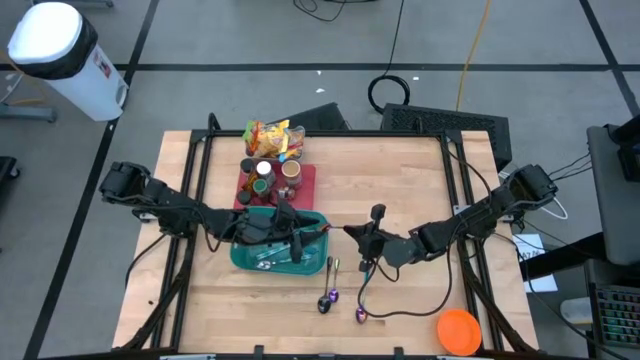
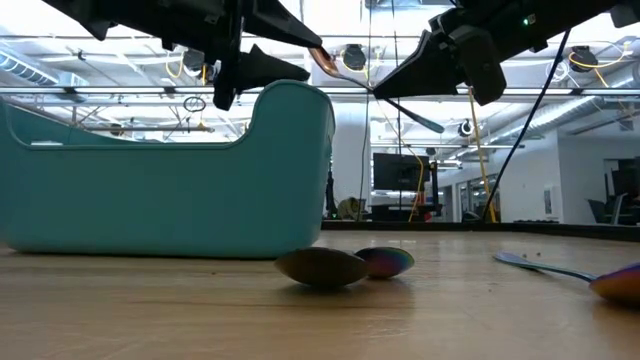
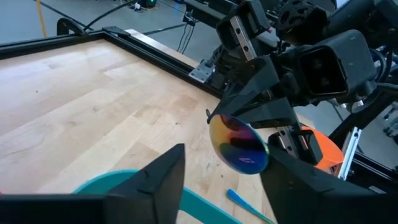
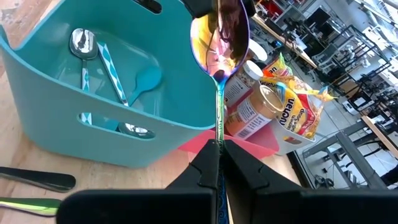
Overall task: Pick & Place Food Item
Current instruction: Put the right violet spoon into the blue bin
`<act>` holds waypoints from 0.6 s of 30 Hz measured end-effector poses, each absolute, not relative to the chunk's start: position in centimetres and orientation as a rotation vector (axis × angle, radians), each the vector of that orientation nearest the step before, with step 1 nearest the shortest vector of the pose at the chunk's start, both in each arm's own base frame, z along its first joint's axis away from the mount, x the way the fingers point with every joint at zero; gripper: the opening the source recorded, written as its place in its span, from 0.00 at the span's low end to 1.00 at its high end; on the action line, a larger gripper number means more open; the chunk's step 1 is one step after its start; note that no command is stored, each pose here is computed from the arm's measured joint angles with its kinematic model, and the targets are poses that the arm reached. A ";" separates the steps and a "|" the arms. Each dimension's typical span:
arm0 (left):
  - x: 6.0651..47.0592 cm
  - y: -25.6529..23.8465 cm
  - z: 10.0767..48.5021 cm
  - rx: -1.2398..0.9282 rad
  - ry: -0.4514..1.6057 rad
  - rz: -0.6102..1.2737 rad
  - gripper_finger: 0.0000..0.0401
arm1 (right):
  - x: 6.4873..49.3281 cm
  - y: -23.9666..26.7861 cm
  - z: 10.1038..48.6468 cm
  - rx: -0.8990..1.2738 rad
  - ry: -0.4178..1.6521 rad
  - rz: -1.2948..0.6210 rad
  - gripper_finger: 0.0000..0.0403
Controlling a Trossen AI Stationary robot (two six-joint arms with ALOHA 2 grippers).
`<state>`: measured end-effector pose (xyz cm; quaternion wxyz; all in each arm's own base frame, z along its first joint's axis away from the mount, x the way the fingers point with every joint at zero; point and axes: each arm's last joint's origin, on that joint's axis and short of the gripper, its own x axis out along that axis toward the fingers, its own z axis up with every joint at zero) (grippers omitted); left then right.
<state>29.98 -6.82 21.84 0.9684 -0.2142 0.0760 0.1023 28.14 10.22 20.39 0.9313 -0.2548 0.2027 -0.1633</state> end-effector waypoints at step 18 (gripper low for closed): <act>30.2 -5.8 21.8 -0.433 0.146 0.247 0.03 | 28.1 10.3 20.4 -0.521 0.415 -0.330 0.00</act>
